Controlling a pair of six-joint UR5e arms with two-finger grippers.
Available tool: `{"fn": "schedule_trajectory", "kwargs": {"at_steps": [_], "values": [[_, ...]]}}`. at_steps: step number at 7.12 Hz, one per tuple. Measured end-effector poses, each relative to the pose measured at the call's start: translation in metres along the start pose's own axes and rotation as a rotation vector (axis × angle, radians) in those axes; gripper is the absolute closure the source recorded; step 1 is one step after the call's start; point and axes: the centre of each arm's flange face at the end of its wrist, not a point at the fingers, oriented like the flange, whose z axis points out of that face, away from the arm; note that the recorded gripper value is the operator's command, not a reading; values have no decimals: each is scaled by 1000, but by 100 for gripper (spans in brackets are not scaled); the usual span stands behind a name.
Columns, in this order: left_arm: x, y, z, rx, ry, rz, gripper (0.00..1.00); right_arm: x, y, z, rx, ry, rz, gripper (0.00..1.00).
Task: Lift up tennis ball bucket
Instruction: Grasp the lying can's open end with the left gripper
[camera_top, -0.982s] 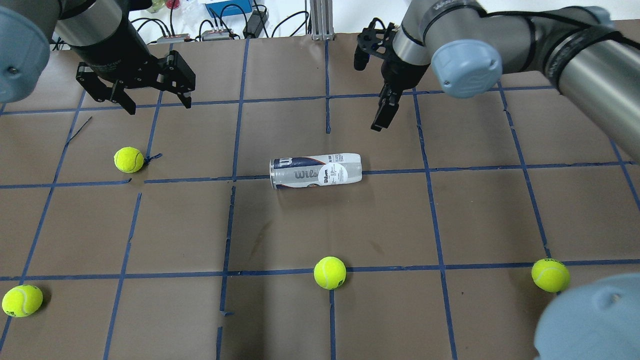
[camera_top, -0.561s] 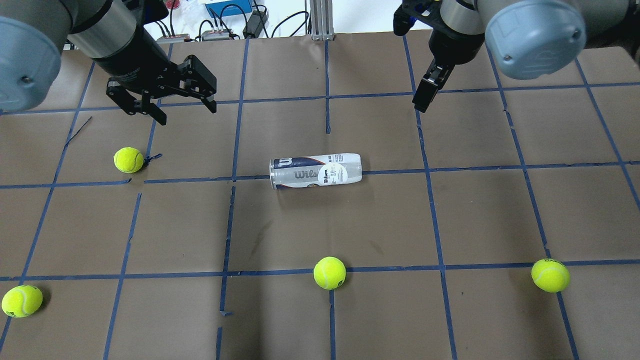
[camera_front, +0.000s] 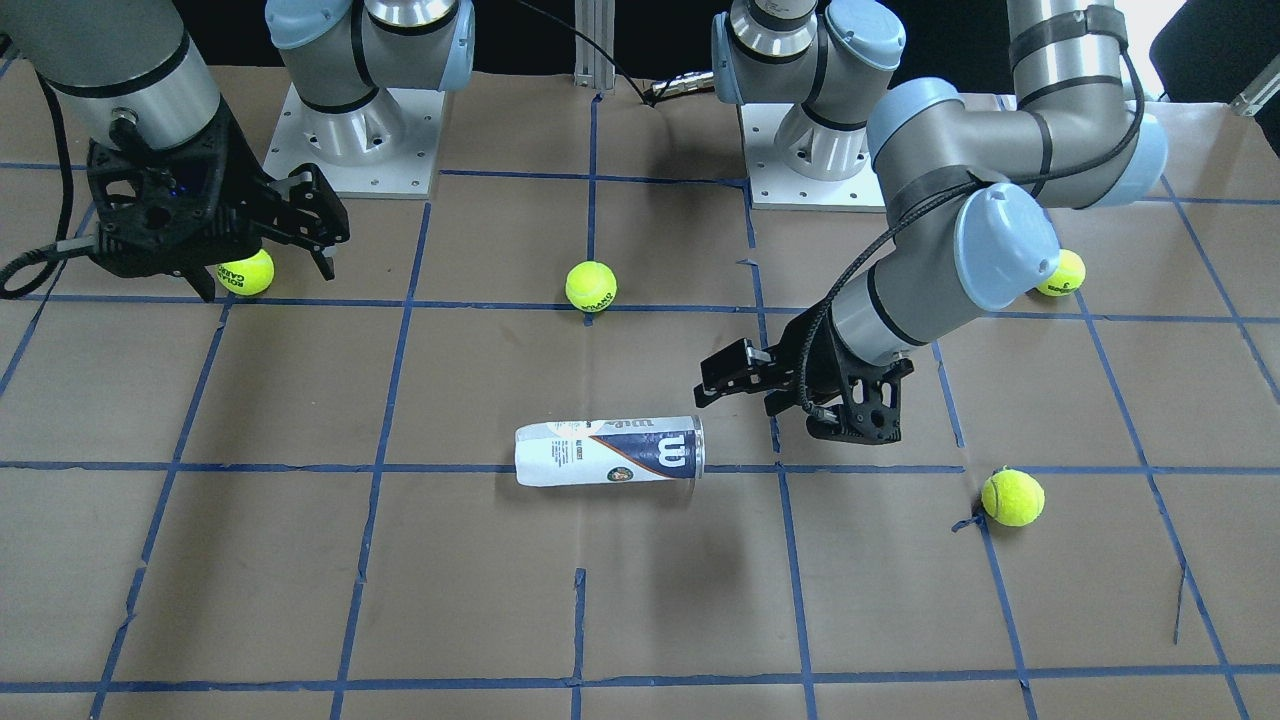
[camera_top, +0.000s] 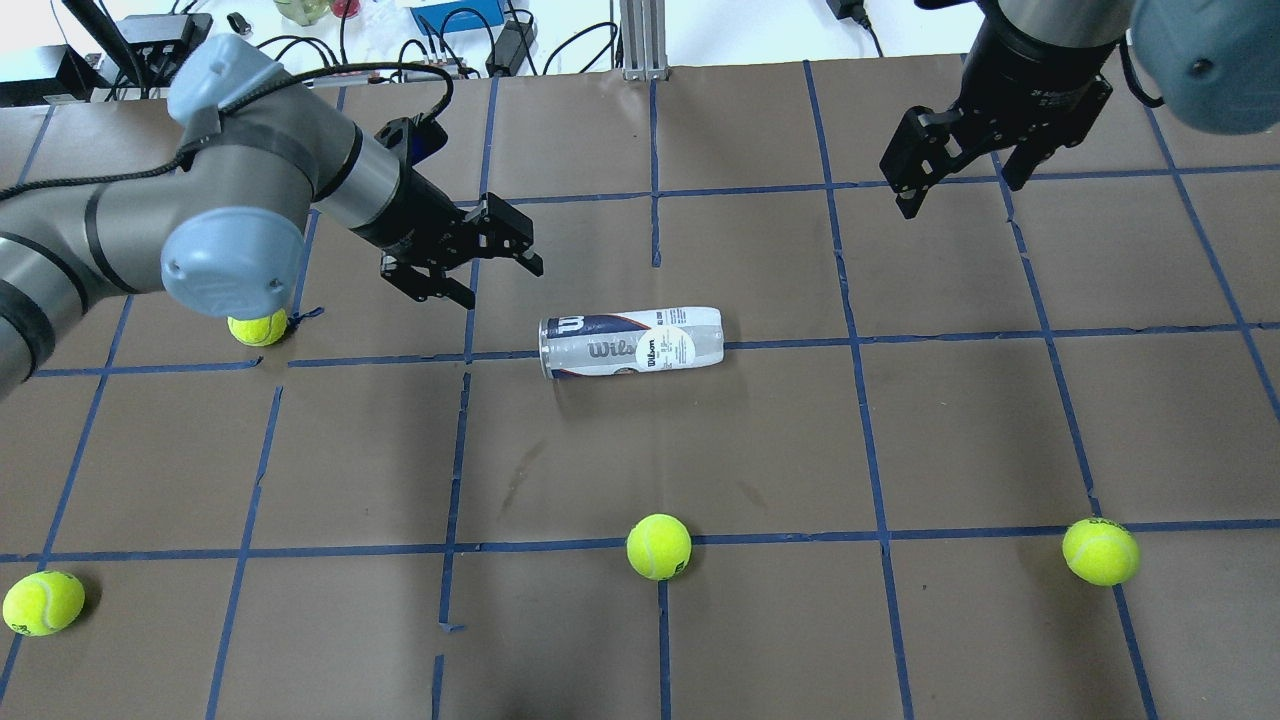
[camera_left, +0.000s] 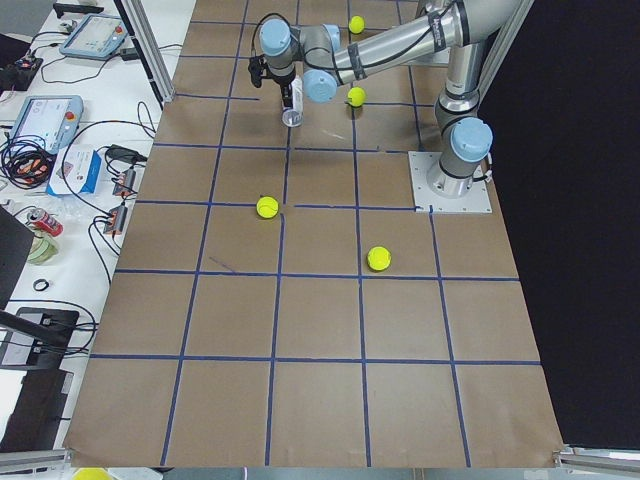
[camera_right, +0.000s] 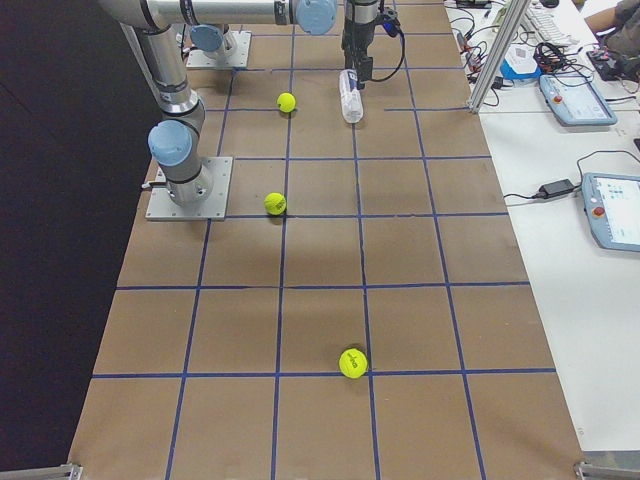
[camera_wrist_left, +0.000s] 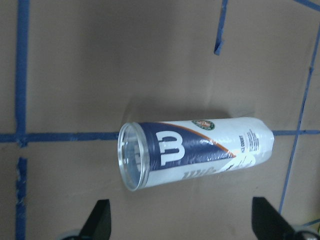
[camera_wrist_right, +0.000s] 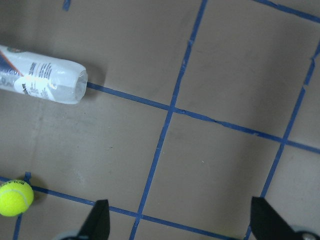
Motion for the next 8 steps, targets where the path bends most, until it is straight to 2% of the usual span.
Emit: {"fn": "schedule_trajectory", "kwargs": {"at_steps": [1,2,3,5,6,7,8], "values": [[-11,-2,26,5,37,2,0,12,6,1,-30,-9,113,0],[-21,1,50,4,67,2,0,17,10,1,-53,-14,187,0],[-28,8,67,0,110,1,0,17,12,1,-59,-15,209,0],[-32,14,86,-15,196,-16,0,12,9,3,-62,-22,192,0],[-32,12,94,-31,254,-35,11,12,6,4,-64,-26,165,0],[-31,8,98,-36,289,-42,65,14,3,3,-61,-43,144,0],[-30,4,99,-35,305,-50,87,17,1,5,-60,-72,140,0]]}}
